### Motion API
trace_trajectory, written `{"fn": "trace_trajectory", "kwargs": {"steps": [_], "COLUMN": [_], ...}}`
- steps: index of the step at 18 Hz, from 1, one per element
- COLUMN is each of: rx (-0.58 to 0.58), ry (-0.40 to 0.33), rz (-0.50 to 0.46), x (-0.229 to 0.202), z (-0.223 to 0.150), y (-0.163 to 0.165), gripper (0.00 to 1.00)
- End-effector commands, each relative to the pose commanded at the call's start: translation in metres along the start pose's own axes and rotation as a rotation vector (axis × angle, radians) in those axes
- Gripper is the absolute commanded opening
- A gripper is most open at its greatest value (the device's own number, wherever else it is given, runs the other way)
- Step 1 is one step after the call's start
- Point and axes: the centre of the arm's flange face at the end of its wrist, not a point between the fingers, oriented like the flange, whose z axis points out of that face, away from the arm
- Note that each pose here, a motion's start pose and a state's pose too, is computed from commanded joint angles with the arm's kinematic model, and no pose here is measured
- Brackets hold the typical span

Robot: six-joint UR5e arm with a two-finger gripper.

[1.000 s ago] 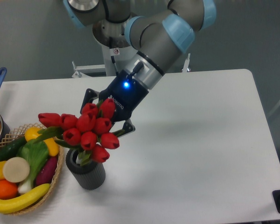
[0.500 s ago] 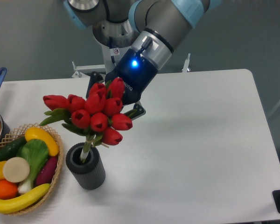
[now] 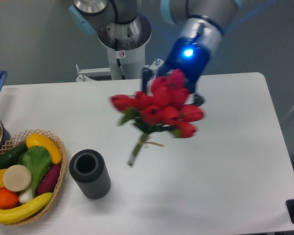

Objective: Pick up the flowers from the vase
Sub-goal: 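Lift the gripped tulips straight up out of the grey vase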

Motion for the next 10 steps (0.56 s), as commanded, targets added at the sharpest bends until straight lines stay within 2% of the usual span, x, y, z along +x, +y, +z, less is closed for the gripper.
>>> {"fn": "trace_trajectory", "kwargs": {"steps": [3,10], "rx": [-0.006,-0.016], "ry": [-0.017,-0.02], "rz": [-0.012,-0.008], "x": [-0.02,-0.025], "z": [-0.003,-0.004], "y": [0.014,0.032], "gripper": [0.39,0.39]}}
